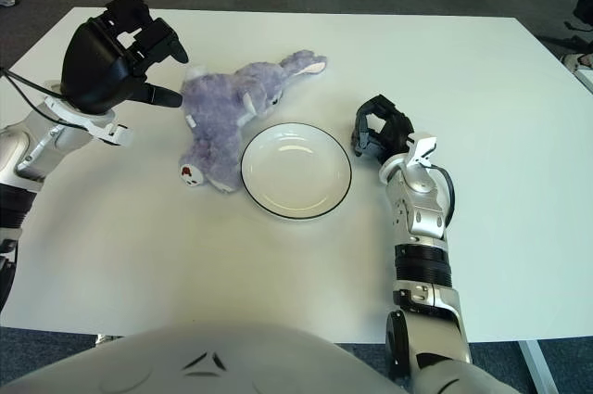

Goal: Put the doll into the plate.

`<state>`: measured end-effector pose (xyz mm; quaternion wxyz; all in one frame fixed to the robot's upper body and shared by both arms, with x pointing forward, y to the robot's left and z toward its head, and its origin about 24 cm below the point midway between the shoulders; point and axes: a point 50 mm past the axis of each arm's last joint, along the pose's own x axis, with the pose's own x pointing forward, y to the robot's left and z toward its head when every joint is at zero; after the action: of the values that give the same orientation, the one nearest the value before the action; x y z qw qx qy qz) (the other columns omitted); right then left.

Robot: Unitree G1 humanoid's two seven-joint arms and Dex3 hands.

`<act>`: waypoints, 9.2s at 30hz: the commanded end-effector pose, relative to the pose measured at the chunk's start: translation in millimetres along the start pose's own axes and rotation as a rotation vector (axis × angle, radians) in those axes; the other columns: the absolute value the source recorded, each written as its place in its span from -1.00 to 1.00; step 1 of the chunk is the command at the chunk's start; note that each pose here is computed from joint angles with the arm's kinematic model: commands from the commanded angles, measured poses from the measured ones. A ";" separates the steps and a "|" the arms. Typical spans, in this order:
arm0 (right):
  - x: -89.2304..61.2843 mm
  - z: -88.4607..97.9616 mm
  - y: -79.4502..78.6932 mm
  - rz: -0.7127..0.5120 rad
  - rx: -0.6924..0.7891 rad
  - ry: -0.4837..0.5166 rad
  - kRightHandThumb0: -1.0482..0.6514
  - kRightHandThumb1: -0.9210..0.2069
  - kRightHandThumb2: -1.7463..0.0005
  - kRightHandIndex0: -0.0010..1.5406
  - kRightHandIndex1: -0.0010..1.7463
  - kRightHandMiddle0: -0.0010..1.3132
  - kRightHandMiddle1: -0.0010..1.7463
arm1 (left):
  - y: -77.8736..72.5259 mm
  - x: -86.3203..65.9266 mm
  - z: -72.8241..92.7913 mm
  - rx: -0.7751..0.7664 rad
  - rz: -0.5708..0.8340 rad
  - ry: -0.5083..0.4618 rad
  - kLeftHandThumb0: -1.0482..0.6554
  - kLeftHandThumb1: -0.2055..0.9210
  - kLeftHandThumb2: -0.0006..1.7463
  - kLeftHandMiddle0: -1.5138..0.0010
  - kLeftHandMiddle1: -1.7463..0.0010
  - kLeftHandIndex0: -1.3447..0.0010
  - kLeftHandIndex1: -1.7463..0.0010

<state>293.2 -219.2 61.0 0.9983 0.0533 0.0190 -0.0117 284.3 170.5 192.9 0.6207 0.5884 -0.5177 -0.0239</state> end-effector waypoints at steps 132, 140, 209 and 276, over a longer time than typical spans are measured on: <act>-4.6 -4.8 -4.7 0.006 -0.031 0.071 -0.28 -0.22 -0.27 0.58 1.00 -0.26 1.00 | -49.1 1.1 24.8 -0.277 -0.661 0.298 -0.95 1.00 -0.48 0.99 0.56 1.00 0.97; -5.1 -4.2 -4.1 0.007 -0.037 0.072 -0.28 -0.22 -0.28 0.58 1.00 -0.26 1.00 | -55.3 4.7 26.4 -0.295 -0.659 0.304 -0.93 1.00 -0.51 1.00 0.62 1.00 1.00; -7.8 -1.5 -5.7 0.056 -0.040 0.078 -0.28 -0.21 -0.29 0.63 1.00 -0.25 1.00 | -98.0 14.1 35.3 -0.316 -0.779 0.080 -0.22 0.50 0.03 -0.41 -1.00 0.48 -0.99; -3.9 -4.7 -7.8 0.079 -0.033 0.082 -0.29 -0.18 -0.31 0.64 1.00 -0.23 1.00 | -63.0 13.5 32.7 -0.302 -0.201 0.234 0.23 -0.65 0.82 -0.16 -0.69 -0.07 -1.00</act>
<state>291.5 -222.8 64.3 0.9982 0.0316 0.0370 0.0338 308.7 117.1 137.6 0.7440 0.5544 -0.3568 -0.1086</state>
